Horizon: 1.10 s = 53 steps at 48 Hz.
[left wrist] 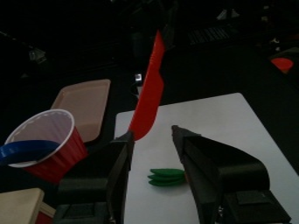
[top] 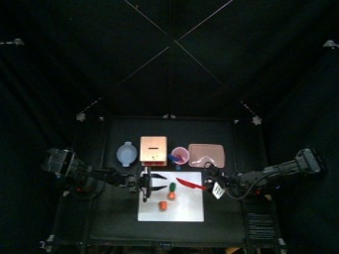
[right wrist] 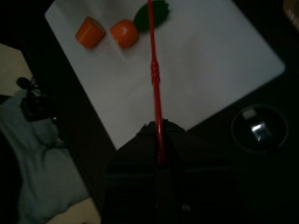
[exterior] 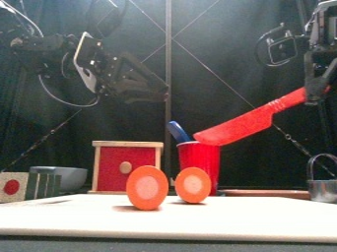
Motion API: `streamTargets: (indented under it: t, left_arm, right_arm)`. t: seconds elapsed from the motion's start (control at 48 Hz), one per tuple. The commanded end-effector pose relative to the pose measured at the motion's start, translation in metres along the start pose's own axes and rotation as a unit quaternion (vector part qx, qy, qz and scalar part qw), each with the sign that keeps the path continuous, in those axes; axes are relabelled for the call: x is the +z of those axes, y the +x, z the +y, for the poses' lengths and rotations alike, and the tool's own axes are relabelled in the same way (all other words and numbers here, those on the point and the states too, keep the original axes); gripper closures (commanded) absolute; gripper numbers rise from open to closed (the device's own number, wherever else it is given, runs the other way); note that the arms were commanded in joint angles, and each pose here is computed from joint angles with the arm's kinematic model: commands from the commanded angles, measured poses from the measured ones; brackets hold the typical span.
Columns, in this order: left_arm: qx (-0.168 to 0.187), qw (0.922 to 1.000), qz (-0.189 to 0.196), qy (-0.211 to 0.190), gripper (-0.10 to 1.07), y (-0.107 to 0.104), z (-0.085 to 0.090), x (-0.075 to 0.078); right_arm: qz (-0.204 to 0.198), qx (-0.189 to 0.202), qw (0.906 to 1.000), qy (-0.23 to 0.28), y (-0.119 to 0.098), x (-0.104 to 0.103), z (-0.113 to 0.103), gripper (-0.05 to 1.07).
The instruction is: Drop knife
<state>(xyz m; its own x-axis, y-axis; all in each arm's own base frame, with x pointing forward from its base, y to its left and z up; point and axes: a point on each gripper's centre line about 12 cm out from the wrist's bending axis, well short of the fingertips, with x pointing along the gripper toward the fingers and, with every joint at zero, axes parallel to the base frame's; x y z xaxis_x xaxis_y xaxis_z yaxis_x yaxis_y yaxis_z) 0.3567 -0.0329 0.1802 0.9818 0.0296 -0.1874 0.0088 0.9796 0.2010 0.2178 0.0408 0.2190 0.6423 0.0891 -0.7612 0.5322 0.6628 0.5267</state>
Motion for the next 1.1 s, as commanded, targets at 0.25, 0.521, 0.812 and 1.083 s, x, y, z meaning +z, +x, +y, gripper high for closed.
streamTargets:
  t: [0.25, 0.521, 0.812, 1.083]
  left_arm:
    - [0.017, 0.9996, -0.024, -0.002, 0.2, 0.001, 0.011, 0.012]
    - [0.013, 0.9996, -0.026, 0.005, 0.2, 0.0, 0.01, 0.012]
    - [0.011, 0.9997, -0.023, 0.006, 0.2, -0.001, 0.009, 0.01]
    - [0.011, 0.9997, -0.022, 0.006, 0.2, -0.002, 0.01, 0.009]
  right_arm:
    - [0.029, -0.058, 0.98, 0.188, -0.009, -0.006, -0.011, 0.79]
    - [0.037, -0.073, 0.9575, 0.276, -0.01, -0.012, -0.01, 0.76]
    - [0.039, -0.076, 0.9526, 0.292, 0.004, -0.016, -0.014, 0.69]
    - [0.054, -0.053, 0.9368, 0.341, 0.021, -0.028, -0.017, 0.51]
